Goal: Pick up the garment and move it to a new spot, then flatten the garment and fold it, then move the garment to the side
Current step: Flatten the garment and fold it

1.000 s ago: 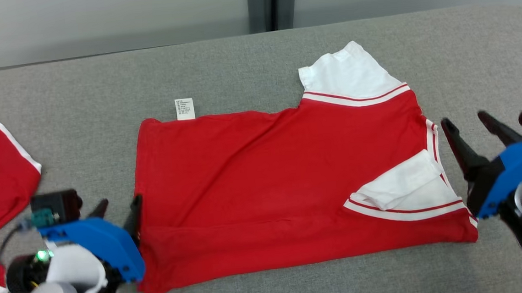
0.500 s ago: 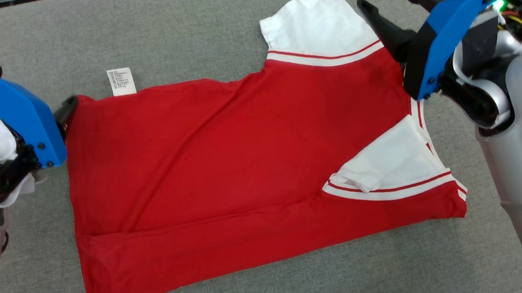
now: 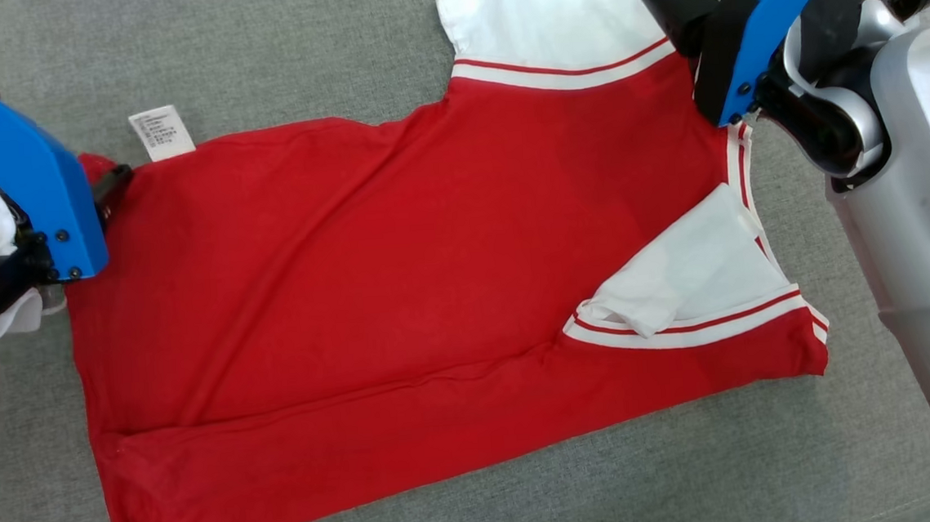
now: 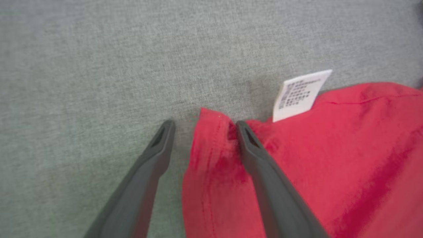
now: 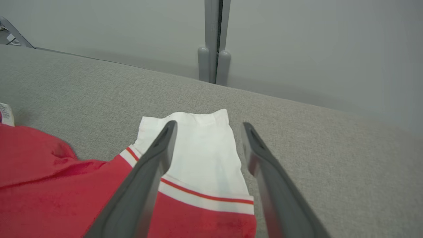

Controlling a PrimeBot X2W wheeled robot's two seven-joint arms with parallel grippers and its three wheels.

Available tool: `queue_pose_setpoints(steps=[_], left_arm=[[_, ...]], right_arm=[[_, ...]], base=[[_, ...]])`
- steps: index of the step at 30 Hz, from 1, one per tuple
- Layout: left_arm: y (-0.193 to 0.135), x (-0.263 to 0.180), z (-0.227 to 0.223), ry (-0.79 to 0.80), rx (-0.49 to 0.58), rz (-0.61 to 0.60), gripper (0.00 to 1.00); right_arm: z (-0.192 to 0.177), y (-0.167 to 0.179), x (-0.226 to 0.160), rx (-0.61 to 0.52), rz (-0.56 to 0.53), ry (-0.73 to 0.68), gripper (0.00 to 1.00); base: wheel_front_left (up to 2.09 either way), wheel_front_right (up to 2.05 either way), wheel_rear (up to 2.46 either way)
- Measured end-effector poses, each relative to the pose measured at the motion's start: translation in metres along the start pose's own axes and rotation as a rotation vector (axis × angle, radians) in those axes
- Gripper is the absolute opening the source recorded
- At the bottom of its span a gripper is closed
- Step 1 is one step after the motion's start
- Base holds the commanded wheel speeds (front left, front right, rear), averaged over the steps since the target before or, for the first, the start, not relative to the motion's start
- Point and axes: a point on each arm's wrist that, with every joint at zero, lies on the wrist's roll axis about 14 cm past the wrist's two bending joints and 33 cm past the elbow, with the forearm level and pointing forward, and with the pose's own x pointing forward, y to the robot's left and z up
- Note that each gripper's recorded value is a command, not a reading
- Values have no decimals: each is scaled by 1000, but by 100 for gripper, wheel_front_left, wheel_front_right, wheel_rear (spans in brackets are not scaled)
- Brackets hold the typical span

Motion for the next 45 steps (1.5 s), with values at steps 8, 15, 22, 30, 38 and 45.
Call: queue_pose_setpoints(steps=[8, 15, 22, 30, 38, 45], left_arm=[[5, 0, -16, 101, 68, 40, 0], [0, -3, 0, -55, 20, 19, 0], [-13, -9, 8, -264, -146, -45, 0], [-13, 0, -14, -334, -238, -64, 0], [-6, 4, -13, -411, -301, -54, 0], [1, -1, -4, -545, -425, -54, 0]], right_arm=[[-3, -7, 9, 11, -9, 6, 100], [-9, -22, 31, 26, -51, 22, 100], [-34, -25, 65, 46, -86, 127, 100], [-70, -15, 102, 21, -86, 294, 100], [-70, -7, 115, 35, -63, 301, 0], [-38, -16, 96, 96, -53, 125, 0]], base=[[0, 0, 0], [0, 0, 0], [0, 0, 0], [0, 0, 0], [0, 0, 0], [0, 0, 0]])
